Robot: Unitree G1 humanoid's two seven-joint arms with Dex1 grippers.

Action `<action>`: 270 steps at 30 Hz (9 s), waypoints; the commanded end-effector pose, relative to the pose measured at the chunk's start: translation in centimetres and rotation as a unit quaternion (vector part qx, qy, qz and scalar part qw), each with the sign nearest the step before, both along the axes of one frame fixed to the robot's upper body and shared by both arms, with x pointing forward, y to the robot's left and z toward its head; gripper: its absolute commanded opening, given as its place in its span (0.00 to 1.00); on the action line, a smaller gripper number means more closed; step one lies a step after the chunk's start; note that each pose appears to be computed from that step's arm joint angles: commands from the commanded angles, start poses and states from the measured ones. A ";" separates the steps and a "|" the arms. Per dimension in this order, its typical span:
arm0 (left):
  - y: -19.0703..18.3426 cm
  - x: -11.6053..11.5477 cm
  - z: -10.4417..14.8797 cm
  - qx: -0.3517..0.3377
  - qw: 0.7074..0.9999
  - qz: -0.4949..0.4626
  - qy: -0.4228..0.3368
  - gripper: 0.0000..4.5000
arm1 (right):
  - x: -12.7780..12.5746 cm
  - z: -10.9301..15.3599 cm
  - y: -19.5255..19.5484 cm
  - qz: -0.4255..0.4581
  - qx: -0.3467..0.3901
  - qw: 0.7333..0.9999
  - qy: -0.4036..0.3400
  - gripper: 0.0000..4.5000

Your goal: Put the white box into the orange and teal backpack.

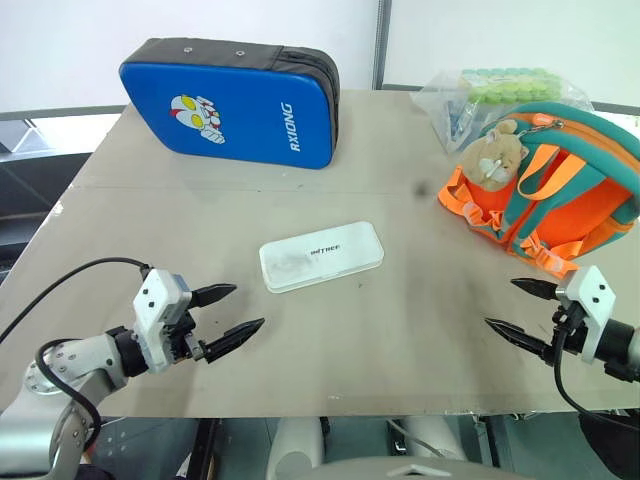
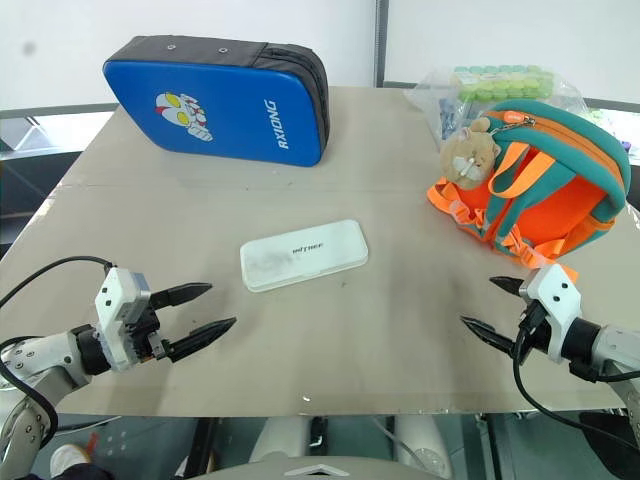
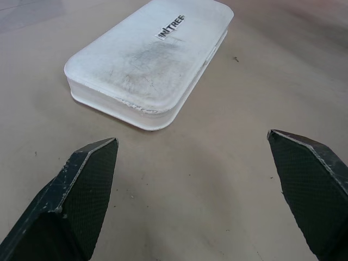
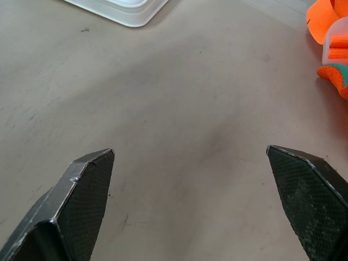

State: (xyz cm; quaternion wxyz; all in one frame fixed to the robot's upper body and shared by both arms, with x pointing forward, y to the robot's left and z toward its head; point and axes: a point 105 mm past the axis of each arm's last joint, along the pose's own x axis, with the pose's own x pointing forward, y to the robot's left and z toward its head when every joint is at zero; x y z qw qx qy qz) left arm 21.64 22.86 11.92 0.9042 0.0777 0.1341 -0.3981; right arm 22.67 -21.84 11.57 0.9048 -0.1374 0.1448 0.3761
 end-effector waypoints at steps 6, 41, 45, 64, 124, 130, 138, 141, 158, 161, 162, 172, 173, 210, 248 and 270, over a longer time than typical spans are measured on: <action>1.5 2.5 0.8 -0.100 0.981 0.165 0.014 1.00 | 4.0 4.8 7.0 0.016 0.031 0.995 -0.098 0.99; -5.1 8.2 -1.7 -0.015 0.992 0.107 0.067 0.10 | 8.9 -1.1 13.3 -0.007 -0.068 0.997 -0.037 0.00; -3.1 8.3 -0.7 -0.033 0.988 0.125 0.083 0.39 | 9.1 -1.7 11.5 -0.027 -0.096 0.994 -0.043 0.00; -5.2 6.4 -1.2 -0.200 0.902 0.034 0.382 0.99 | 9.9 -1.7 14.0 0.043 -0.105 0.991 -0.070 0.00; -3.6 11.0 13.5 -0.413 0.904 0.100 -0.045 0.22 | 8.9 16.8 10.3 0.177 0.221 0.948 -0.148 0.01; -2.1 8.8 15.5 -0.347 0.922 0.097 -0.143 0.22 | 5.3 14.5 12.6 0.307 0.178 0.932 -0.076 0.01; -2.6 4.7 15.7 -0.209 0.964 -0.035 -0.158 0.22 | 3.4 15.2 11.6 0.358 0.184 0.914 -0.044 0.01; -3.6 4.3 15.5 -0.167 0.970 -0.076 -0.161 0.22 | 4.3 14.2 11.2 0.341 0.158 0.925 -0.048 0.01; -4.4 7.7 17.0 -0.076 0.956 -0.176 -0.222 0.22 | 1.3 14.6 9.2 0.387 0.143 0.910 -0.046 0.01; -5.0 8.6 16.5 -0.058 0.951 -0.202 -0.225 0.22 | 1.1 14.5 9.1 0.386 0.142 0.910 -0.050 0.01; -5.4 8.8 16.4 -0.060 0.949 -0.211 -0.225 0.22 | 1.1 14.3 9.1 0.384 0.139 0.911 -0.051 0.01; -10.9 9.0 13.7 -0.023 0.920 -0.324 -0.222 0.22 | 1.8 13.3 9.3 0.360 0.105 0.923 -0.084 0.01; -11.7 9.0 13.9 -0.026 0.916 -0.331 -0.227 0.22 | 1.9 13.0 9.4 0.355 0.103 0.925 -0.088 0.01; -14.1 7.4 14.9 -0.270 0.925 -0.244 0.111 0.99 | 5.3 12.8 11.5 0.210 0.126 0.956 -0.159 0.00; -5.2 12.6 2.8 -0.367 0.879 0.218 0.213 0.03 | 10.5 17.2 2.6 -0.116 0.335 0.907 -0.226 0.00; -7.1 9.8 2.9 -0.210 0.977 0.041 0.003 0.58 | 5.4 9.7 3.6 0.003 0.094 0.988 -0.120 1.00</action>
